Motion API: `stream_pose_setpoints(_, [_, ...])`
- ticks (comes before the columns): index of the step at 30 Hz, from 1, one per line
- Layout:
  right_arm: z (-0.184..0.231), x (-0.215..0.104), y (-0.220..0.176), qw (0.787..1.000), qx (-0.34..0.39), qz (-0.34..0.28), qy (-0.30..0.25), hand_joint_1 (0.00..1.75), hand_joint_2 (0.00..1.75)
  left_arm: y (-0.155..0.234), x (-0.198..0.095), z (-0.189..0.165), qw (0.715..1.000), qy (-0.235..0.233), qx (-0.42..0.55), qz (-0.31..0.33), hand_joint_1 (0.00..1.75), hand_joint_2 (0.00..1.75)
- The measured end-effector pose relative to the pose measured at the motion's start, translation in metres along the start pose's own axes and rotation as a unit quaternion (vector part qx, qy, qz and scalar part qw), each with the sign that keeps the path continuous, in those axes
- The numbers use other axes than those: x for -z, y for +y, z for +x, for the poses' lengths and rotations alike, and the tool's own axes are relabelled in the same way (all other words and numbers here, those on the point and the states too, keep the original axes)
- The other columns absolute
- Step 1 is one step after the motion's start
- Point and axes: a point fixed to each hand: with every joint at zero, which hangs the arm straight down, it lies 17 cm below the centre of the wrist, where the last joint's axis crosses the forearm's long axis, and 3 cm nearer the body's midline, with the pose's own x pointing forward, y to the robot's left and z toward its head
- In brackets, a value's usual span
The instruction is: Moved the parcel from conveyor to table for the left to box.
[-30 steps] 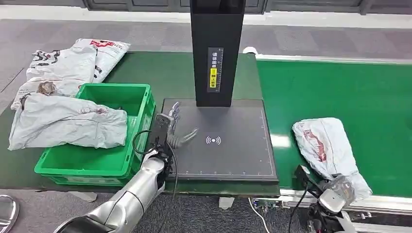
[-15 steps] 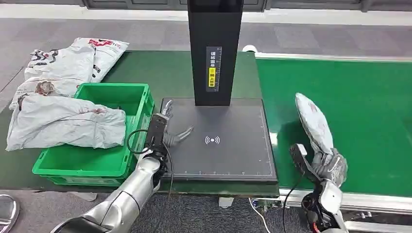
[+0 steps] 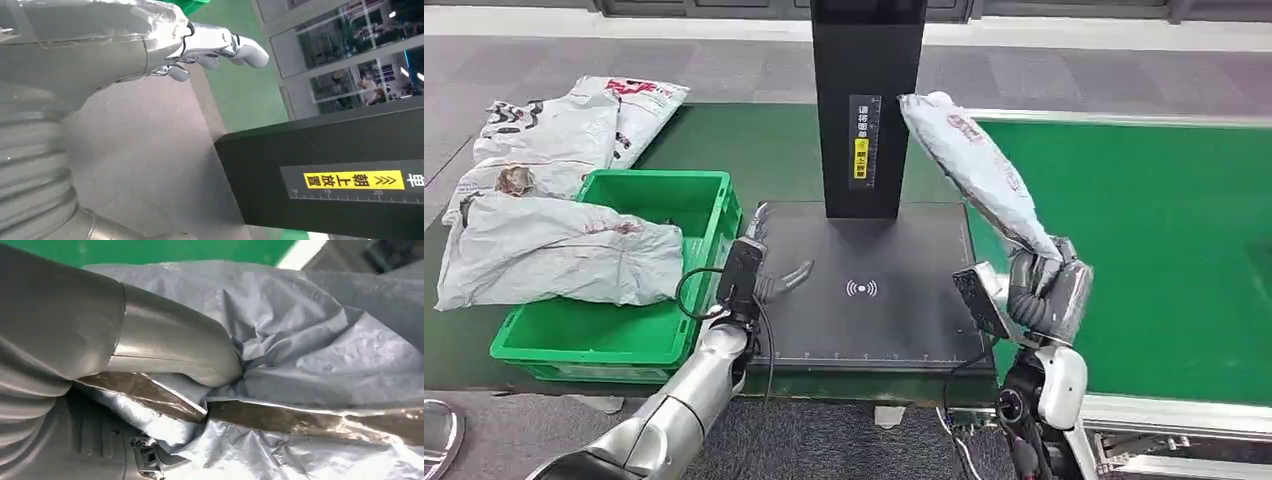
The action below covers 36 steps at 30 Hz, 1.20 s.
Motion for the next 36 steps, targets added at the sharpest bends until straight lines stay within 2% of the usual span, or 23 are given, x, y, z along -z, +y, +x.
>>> stream_pose_setpoints(3, [0.025,-0.009,0.019,0.999,0.006,0.031,-0.012,1.75,1.75,0.001,0.003,0.004,1.000,-0.004,0.000,0.001,0.00,1.75])
stream_pose_setpoints(5, [0.038,-0.014,0.037,0.998,0.004,0.068,-0.017,1.75,1.75,0.001,0.005,0.006,1.000,-0.007,0.000,0.000,0.00,1.75])
stream_pose_setpoints(9, [0.052,-0.045,0.090,0.986,-0.007,0.165,-0.020,1.75,1.75,0.002,0.010,0.012,1.000,-0.014,-0.005,-0.001,0.00,1.75])
stream_pose_setpoints(14, [0.045,-0.092,0.143,0.962,-0.030,0.270,-0.015,1.75,1.75,0.006,0.011,0.016,1.000,-0.020,-0.015,0.006,0.00,1.75])
stream_pose_setpoints(21, [0.038,-0.129,0.173,0.939,-0.031,0.341,-0.014,1.71,1.75,0.011,0.012,0.016,0.999,-0.023,-0.017,0.018,0.00,1.75])
stream_pose_setpoints(22, [0.038,-0.132,0.175,0.938,-0.029,0.346,-0.015,0.70,1.75,0.012,0.012,0.016,0.999,-0.023,-0.018,0.020,0.00,1.75])
stream_pose_setpoints(23, [0.037,-0.133,0.176,0.937,-0.029,0.349,-0.015,0.38,1.75,0.013,0.012,0.016,0.999,-0.024,-0.019,0.022,0.00,1.75])
stream_pose_setpoints(26, [0.038,-0.137,0.180,0.934,-0.031,0.356,-0.020,0.38,1.75,0.017,0.013,0.018,0.999,-0.028,-0.022,0.032,0.00,1.75])
stream_pose_setpoints(27, [0.039,-0.138,0.181,0.933,-0.031,0.358,-0.024,0.00,1.75,0.019,0.013,0.020,0.999,-0.030,-0.025,0.035,0.00,1.75])
stream_pose_setpoints(32, [0.040,-0.138,0.180,0.934,-0.024,0.356,-0.030,0.00,1.75,0.024,0.012,0.022,0.998,-0.037,-0.028,0.046,0.00,1.75])
stream_pose_setpoints(36, [0.054,-0.125,0.165,0.948,0.041,0.313,-0.040,0.00,1.75,0.031,0.010,0.029,0.996,-0.051,-0.033,0.062,0.00,1.75])
